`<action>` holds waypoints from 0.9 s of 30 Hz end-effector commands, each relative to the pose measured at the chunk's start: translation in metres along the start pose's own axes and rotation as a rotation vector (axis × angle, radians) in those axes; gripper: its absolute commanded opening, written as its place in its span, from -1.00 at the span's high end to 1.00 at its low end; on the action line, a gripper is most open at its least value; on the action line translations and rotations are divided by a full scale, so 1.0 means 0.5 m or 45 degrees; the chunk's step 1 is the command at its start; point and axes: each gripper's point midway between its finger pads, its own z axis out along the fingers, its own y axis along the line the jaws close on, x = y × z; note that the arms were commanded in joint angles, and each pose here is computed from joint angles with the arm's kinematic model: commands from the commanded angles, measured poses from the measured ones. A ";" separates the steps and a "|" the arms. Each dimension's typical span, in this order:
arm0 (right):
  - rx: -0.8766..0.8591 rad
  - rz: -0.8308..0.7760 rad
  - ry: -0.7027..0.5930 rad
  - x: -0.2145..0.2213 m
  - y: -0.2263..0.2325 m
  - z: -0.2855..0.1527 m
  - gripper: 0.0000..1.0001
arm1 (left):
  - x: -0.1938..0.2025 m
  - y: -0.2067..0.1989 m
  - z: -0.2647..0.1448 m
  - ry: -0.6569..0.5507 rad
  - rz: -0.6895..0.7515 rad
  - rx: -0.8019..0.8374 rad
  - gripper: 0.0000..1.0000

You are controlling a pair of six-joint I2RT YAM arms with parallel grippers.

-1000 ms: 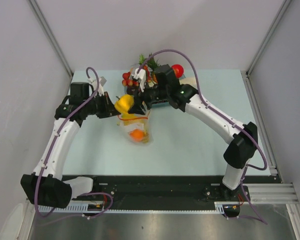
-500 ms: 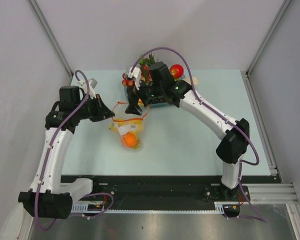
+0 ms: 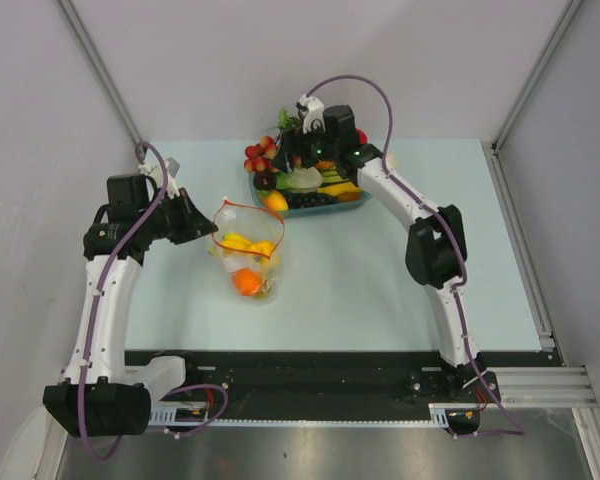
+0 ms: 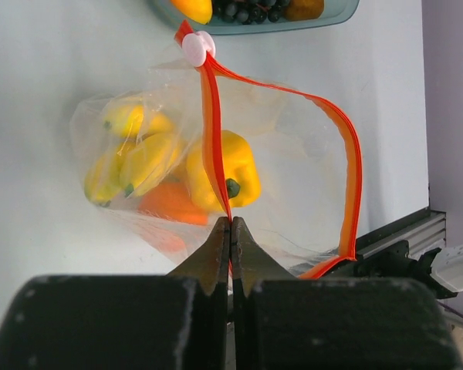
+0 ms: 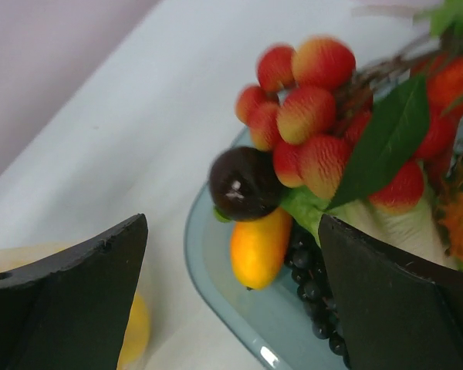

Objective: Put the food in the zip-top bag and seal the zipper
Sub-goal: Pick up the fake fruit from the bin.

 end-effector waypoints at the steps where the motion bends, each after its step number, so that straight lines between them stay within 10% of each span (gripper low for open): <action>1: 0.100 0.048 -0.069 -0.009 0.002 0.050 -0.93 | -0.007 0.010 -0.005 -0.025 0.029 -0.017 1.00; 27: 0.310 0.496 -0.010 0.147 -0.009 0.146 -0.99 | -0.006 0.026 0.008 -0.015 -0.007 -0.016 1.00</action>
